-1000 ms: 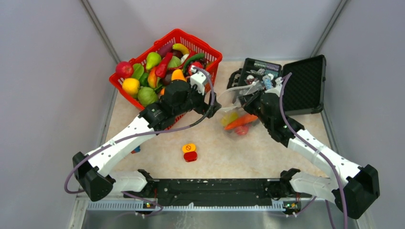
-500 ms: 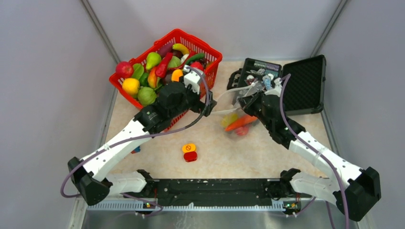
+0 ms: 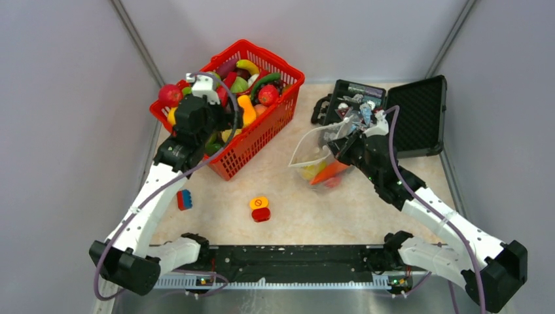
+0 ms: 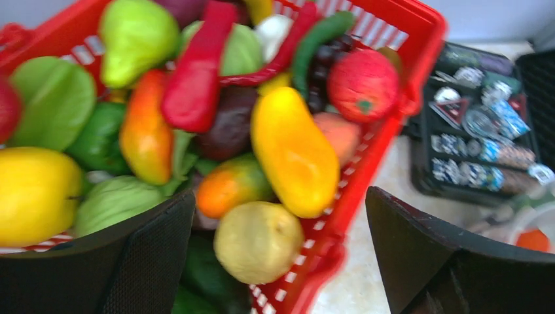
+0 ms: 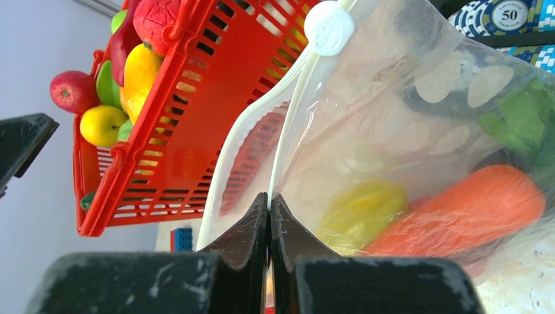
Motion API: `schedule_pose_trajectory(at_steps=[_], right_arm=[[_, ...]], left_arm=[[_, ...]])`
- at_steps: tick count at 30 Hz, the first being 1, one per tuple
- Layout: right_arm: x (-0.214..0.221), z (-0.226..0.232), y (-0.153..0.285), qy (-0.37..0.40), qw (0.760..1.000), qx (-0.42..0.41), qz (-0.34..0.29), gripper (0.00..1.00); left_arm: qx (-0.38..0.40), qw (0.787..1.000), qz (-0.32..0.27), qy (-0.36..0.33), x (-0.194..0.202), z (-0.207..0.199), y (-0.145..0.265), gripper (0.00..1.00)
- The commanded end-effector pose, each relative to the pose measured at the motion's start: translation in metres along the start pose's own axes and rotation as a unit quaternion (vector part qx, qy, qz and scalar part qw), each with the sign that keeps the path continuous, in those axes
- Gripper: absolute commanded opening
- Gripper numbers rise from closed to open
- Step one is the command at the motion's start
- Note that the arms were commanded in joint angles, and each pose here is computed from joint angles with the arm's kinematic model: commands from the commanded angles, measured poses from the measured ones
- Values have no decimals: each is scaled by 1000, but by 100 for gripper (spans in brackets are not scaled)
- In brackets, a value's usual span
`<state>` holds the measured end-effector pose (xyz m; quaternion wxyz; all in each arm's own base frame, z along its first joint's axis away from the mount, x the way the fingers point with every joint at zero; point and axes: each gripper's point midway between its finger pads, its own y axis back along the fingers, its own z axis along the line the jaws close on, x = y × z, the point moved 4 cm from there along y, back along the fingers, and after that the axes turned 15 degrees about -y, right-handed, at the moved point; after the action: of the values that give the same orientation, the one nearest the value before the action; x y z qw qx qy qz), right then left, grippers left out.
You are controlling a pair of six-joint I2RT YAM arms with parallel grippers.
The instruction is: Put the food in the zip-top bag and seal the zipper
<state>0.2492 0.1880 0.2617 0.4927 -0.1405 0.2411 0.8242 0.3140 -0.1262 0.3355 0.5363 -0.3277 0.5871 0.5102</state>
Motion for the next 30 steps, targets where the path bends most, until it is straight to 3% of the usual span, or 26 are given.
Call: schedule_pose_trajectory(at_steps=[1, 9, 16, 24, 30], right_arm=[[1, 12, 5, 3, 1000, -26, 14, 0], [0, 15, 9, 5, 1000, -25, 15, 0], [0, 15, 10, 5, 1000, -28, 14, 0], [2, 14, 9, 2, 999, -28, 18, 0], [0, 17, 9, 1, 999, -33, 16, 0]], left_arm=[[-31, 998, -23, 40, -16, 31, 0, 99], [-127, 989, 13, 74, -1, 93, -10, 99], [-231, 971, 36, 51, 10, 138, 6, 99], [-293, 955, -4, 43, -27, 176, 25, 99], [-302, 950, -1, 75, -41, 204, 11, 99]])
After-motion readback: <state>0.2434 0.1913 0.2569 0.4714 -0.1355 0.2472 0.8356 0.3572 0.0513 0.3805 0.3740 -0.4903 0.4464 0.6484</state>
